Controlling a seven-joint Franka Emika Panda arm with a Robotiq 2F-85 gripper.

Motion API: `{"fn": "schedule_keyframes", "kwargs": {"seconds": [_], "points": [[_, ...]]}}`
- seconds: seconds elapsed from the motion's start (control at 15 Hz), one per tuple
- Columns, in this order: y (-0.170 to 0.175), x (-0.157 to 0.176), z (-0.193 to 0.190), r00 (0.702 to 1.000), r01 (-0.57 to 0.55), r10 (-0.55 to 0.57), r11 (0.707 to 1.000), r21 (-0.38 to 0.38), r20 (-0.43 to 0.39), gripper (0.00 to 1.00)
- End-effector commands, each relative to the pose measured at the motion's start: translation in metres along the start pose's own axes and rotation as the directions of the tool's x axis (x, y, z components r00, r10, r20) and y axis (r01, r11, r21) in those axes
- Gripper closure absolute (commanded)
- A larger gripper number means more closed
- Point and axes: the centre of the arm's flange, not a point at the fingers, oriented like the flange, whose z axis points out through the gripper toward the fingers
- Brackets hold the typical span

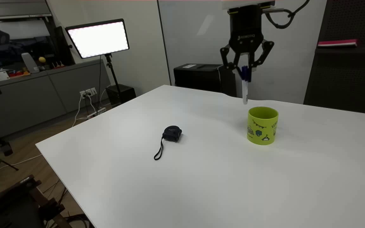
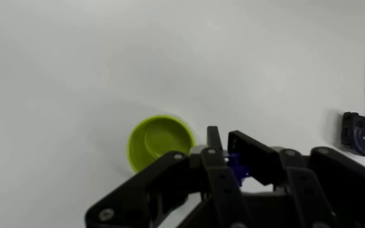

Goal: Take the marker out of the yellow mug

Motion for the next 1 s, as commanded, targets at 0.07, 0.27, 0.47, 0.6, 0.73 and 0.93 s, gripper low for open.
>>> {"fn": "schedule_keyframes", "kwargs": {"seconds": [0.07, 0.27, 0.47, 0.6, 0.73, 0.93], "points": [[-0.023, 0.034, 0.017, 0.996, 0.078, -0.080, 0.994, 0.073, 0.030, 0.96], [-0.049, 0.049, 0.037, 0.990, 0.131, -0.136, 0.988, 0.082, 0.049, 0.96], [-0.075, 0.062, 0.056, 0.982, 0.171, -0.177, 0.982, 0.083, 0.070, 0.96], [-0.091, 0.068, 0.070, 0.975, 0.198, -0.205, 0.977, 0.082, 0.086, 0.96], [-0.105, 0.073, 0.084, 0.975, 0.202, -0.205, 0.979, 0.033, 0.084, 0.96], [-0.117, 0.083, 0.103, 0.973, 0.228, -0.225, 0.972, -0.053, 0.054, 0.96]]}}
